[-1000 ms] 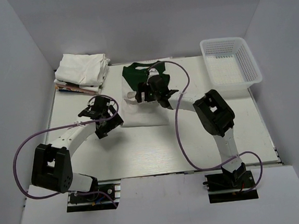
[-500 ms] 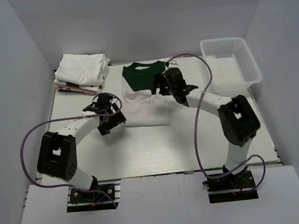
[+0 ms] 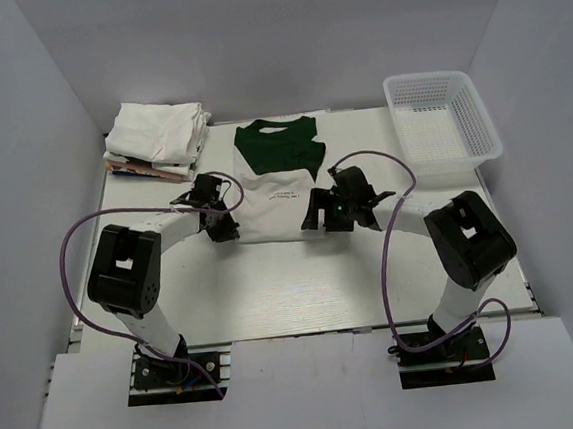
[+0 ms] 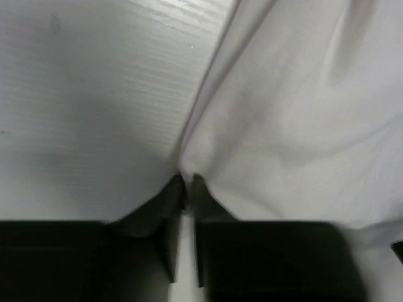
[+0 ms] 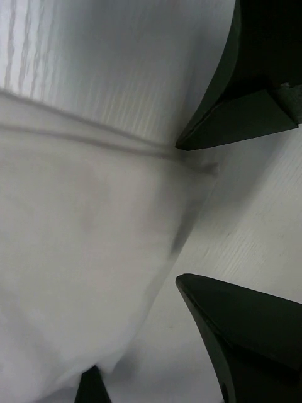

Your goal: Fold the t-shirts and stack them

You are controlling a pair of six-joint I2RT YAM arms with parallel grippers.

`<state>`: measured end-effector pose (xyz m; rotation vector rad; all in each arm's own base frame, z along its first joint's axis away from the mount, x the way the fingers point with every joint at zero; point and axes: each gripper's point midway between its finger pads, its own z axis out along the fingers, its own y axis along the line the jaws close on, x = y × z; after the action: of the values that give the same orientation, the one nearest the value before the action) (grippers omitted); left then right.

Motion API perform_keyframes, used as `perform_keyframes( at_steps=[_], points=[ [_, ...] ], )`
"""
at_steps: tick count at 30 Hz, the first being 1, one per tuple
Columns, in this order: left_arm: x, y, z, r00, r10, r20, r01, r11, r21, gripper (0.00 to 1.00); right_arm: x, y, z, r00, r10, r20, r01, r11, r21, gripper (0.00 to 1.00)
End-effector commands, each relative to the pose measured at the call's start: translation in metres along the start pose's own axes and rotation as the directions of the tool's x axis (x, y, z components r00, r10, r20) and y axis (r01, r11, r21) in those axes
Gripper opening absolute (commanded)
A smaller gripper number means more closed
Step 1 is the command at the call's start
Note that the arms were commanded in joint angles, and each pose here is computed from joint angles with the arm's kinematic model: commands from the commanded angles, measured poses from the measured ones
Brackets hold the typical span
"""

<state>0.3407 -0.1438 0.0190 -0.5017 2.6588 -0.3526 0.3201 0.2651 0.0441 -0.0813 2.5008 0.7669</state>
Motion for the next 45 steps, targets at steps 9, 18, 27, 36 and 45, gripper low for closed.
perform_keyframes(
  at_steps=[9,18,27,36,45],
  points=[
    [0.039,-0.007,-0.003,0.994,0.037,-0.105,-0.021,0.988,0.152,0.0,0.032,-0.003,0.014,0.99,0.075,-0.117,-0.078,0.997,-0.021,0.0],
    [0.061,-0.012,-0.079,0.996,0.062,-0.065,-0.043,0.965,0.257,0.0,0.062,0.011,-0.063,0.985,0.004,-0.174,-0.011,0.999,-0.035,0.0],
    [0.032,-0.054,-0.175,0.989,0.07,0.132,-0.124,0.877,0.465,0.0,0.036,0.057,-0.142,0.988,-0.073,-0.139,0.059,0.993,-0.101,0.0],
    [-0.056,-0.093,-0.202,0.943,-0.034,0.332,-0.129,0.88,0.457,0.0,-0.036,0.073,-0.15,0.996,-0.094,0.009,0.095,0.994,-0.06,0.0],
    [-0.148,-0.129,-0.161,0.916,-0.039,0.399,-0.102,0.94,0.326,0.0,-0.12,0.044,-0.125,0.992,0.0,0.123,0.001,1.0,-0.008,0.0]
  ],
)
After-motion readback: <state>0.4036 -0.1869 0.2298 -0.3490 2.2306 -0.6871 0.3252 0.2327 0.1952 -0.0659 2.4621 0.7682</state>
